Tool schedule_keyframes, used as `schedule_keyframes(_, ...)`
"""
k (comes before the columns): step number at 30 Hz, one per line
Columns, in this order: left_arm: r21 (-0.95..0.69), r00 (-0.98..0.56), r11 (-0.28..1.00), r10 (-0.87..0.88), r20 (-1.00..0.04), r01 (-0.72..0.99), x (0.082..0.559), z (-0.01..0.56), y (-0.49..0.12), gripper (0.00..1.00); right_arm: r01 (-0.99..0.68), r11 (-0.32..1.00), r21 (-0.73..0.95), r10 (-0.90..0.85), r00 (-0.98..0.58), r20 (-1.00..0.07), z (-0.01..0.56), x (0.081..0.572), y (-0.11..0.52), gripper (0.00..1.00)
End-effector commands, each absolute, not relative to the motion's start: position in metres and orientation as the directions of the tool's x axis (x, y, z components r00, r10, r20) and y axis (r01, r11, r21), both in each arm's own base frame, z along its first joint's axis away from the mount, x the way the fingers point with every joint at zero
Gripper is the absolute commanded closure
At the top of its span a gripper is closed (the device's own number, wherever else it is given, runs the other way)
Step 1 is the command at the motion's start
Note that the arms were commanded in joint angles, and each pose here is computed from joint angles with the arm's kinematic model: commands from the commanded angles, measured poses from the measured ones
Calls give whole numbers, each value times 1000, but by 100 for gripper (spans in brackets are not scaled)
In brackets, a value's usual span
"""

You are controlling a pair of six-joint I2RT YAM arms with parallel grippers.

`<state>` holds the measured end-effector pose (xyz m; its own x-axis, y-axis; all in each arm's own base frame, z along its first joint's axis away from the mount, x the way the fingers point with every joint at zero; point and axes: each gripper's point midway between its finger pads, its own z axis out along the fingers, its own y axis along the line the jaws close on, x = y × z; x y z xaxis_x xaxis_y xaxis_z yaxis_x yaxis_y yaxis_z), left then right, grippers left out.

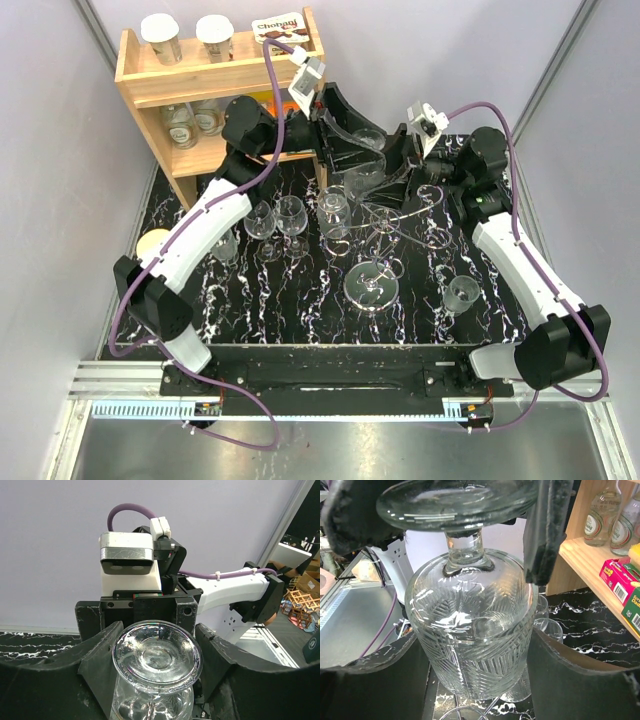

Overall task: Place the wine glass upside down on the wine glass rack
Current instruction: Turn the wine glass upside down at the wine rack.

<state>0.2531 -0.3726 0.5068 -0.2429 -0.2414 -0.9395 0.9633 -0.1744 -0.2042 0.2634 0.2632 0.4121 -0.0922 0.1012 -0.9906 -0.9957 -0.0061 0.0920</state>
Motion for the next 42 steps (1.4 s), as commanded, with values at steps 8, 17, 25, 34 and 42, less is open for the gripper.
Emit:
schedule_keyframes(8, -73, -126, -200, -270, -955, 977, 226, 527, -358, 64, -993, 59, 107, 100, -100, -990, 419, 267, 253, 96)
schedule_keyframes(17, -70, -116, -178, -264, -958, 982, 230, 524, -351, 12, -989, 102, 103, 79, -95, -992, 419, 267, 240, 100)
schedule_keyframes(25, -73, -110, -150, -258, -960, 986, 234, 524, -349, 1, -989, 119, 85, 72, -77, -994, 422, 265, 237, 100)
schedule_keyframes(34, -61, -68, -34, -278, -958, 998, 260, 531, -316, 1, -981, 189, 42, 71, -29, -997, 436, 273, 225, 100)
schedule_keyframes(42, -81, -75, 15, -242, -967, 997, 270, 505, -310, 1, -977, 212, 32, 42, -24, -999, 430, 270, 222, 100)
